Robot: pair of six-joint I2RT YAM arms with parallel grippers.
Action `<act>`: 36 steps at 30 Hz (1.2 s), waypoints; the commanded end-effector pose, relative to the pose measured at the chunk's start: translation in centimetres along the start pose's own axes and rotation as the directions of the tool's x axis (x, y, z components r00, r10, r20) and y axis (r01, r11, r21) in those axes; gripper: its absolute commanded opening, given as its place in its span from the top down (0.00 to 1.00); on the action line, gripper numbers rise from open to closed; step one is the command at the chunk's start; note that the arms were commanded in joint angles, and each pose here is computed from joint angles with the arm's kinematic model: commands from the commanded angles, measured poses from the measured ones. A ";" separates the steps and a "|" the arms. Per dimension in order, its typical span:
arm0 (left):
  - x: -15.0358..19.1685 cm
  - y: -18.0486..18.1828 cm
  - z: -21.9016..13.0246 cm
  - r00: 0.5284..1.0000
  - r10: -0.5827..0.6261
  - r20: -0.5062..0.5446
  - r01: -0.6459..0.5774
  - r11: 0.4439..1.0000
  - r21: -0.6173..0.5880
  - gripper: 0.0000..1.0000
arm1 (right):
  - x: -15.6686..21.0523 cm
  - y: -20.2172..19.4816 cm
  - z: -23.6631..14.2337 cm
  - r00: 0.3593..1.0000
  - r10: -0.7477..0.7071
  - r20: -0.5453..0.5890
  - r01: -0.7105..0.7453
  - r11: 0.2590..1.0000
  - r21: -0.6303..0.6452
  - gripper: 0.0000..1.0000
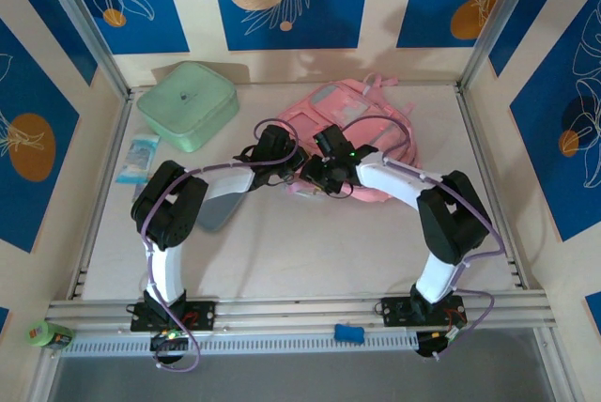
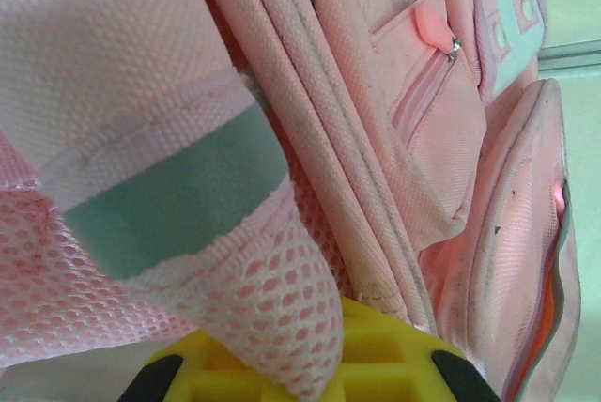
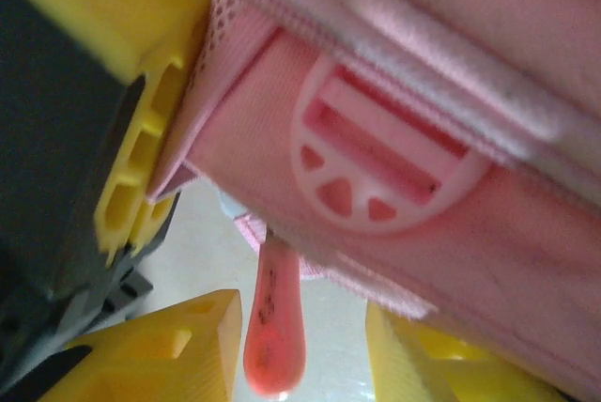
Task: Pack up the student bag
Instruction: Zip the student bag at the center of the table.
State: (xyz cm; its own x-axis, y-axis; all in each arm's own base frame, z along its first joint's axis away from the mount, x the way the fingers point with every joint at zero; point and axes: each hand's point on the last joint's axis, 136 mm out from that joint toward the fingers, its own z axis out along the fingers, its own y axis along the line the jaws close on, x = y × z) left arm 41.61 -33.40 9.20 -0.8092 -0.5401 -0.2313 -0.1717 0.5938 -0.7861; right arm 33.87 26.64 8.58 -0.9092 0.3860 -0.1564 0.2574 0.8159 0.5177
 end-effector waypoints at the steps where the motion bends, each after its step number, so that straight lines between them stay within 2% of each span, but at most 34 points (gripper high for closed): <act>1: 0.6 -4.6 -1.5 0.999 0.033 -0.020 -0.029 0.989 0.147 1.00 | -2.2 1.4 0.4 0.998 0.043 0.053 -0.041 0.999 -0.036 0.65; 9: 0.3 -4.7 -1.6 0.999 0.050 -0.009 -0.048 0.989 0.138 1.00 | -1.6 0.7 0.3 0.999 0.025 0.041 -0.025 1.000 -0.005 0.86; 14: -1.1 -4.6 -1.8 0.998 0.065 0.022 -0.067 0.991 0.116 1.00 | -0.4 -1.8 -0.7 0.999 0.030 0.040 -0.031 0.999 0.031 0.96; 19: -2.5 -4.5 -2.0 0.997 0.070 0.039 -0.074 0.991 0.112 1.00 | 1.4 -4.8 -2.5 1.000 0.013 0.024 -0.015 0.997 0.075 0.98; 25: -2.6 -4.7 -2.1 0.996 0.075 0.039 -0.079 0.990 0.119 1.00 | 3.2 -6.9 -4.9 0.998 -0.053 0.023 0.050 0.994 0.095 0.96; 31: -2.7 -5.4 -2.3 0.996 0.076 0.039 -0.080 0.988 0.135 1.00 | 3.4 -4.6 -6.9 0.975 -0.218 0.029 0.217 0.975 0.045 0.93; 34: -2.8 -5.4 -2.4 0.996 0.086 0.037 -0.090 0.988 0.128 1.00 | 3.2 -5.3 -7.3 0.970 -0.241 0.020 0.238 0.968 0.078 0.93; 36: -3.0 -5.5 -2.4 0.995 0.089 0.040 -0.093 0.988 0.126 1.00 | 3.3 -6.7 -7.4 0.983 -0.186 0.002 0.185 0.977 0.105 0.93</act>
State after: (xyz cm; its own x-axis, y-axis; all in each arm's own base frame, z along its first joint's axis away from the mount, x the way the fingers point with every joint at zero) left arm 41.88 -33.28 9.91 -0.8295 -0.4979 -0.2530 -0.1306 0.6135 -0.7788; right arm 28.38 20.61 10.31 -0.9241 0.2539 -0.2854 0.1169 0.8992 0.4216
